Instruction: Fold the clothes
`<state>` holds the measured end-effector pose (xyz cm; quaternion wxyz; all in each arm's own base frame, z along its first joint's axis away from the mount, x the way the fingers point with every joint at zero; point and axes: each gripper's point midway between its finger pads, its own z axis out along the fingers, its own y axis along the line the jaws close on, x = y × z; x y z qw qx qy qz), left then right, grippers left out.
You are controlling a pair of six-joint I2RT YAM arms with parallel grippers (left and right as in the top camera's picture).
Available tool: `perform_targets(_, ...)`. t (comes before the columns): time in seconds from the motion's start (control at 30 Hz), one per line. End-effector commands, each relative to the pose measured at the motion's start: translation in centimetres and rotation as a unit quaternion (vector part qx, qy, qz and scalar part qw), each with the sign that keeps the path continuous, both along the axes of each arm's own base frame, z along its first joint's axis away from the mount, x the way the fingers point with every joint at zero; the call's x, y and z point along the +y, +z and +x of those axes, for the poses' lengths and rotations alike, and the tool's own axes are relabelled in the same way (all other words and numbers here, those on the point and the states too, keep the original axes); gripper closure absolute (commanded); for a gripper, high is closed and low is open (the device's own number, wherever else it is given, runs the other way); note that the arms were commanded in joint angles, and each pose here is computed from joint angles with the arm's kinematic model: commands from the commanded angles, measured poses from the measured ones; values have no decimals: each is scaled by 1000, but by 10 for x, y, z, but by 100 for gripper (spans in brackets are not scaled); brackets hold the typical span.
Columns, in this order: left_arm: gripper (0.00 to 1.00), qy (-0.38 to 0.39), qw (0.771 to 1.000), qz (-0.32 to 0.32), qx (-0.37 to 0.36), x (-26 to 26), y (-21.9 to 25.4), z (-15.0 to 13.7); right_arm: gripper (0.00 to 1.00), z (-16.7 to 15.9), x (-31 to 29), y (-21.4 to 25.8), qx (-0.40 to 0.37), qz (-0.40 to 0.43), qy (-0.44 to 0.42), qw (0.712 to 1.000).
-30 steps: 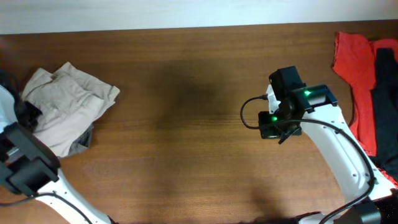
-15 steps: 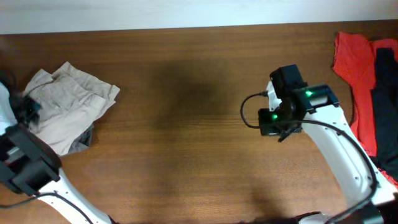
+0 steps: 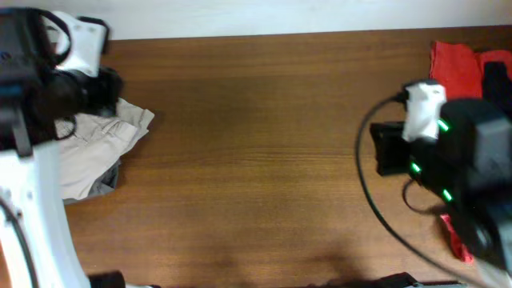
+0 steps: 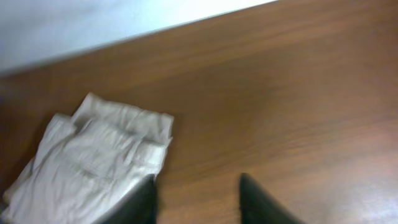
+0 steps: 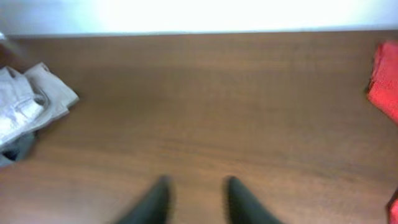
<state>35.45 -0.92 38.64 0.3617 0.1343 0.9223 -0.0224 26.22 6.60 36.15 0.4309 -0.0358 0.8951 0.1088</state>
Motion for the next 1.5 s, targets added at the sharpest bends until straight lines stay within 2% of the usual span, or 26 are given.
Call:
perform_targets(0.0, 0, -54, 998, 25, -24, -29, 14, -19, 38, -23, -9, 26, -53, -4, -2, 999)
perform_targets(0.03, 0, -61, 998, 28, -23, -34, 15, -25, 17, -28, -10, 29, -60, -2, -3, 998)
perform_targets(0.07, 0, -69, 997, 28, -20, -39, 15, -30, 1, -33, -11, 33, -69, 0, -3, 998)
perform_targets(0.27, 0, -84, 996, 27, -13, -48, 13, -35, 1, -47, -13, 44, -94, 5, -3, 996)
perform_targets(0.73, 0, -84, 996, 27, -10, -48, 12, -36, 1, -53, -13, 35, -73, 4, 2, 997)
perform_targets(0.87, 0, -84, 996, 27, -10, -48, 12, -37, 1, -52, -28, 36, -85, -40, -21, 995)
perform_targets(1.03, 0, -84, 996, 27, -10, -48, 12, -36, 1, -67, -56, 53, -129, -66, -84, 986)
perform_targets(1.2, 0, -84, 996, 27, -10, -48, 12, -36, 1, -83, -92, 63, -185, -84, -177, 963)
perform_targets(1.3, 0, -84, 996, 27, -10, -48, 12, -36, 1, -87, -106, 46, -202, -85, -217, 951)
perform_targets(1.47, 0, -84, 996, 27, -10, -48, 12, -36, 1, -85, -106, -31, -194, -79, -218, 953)
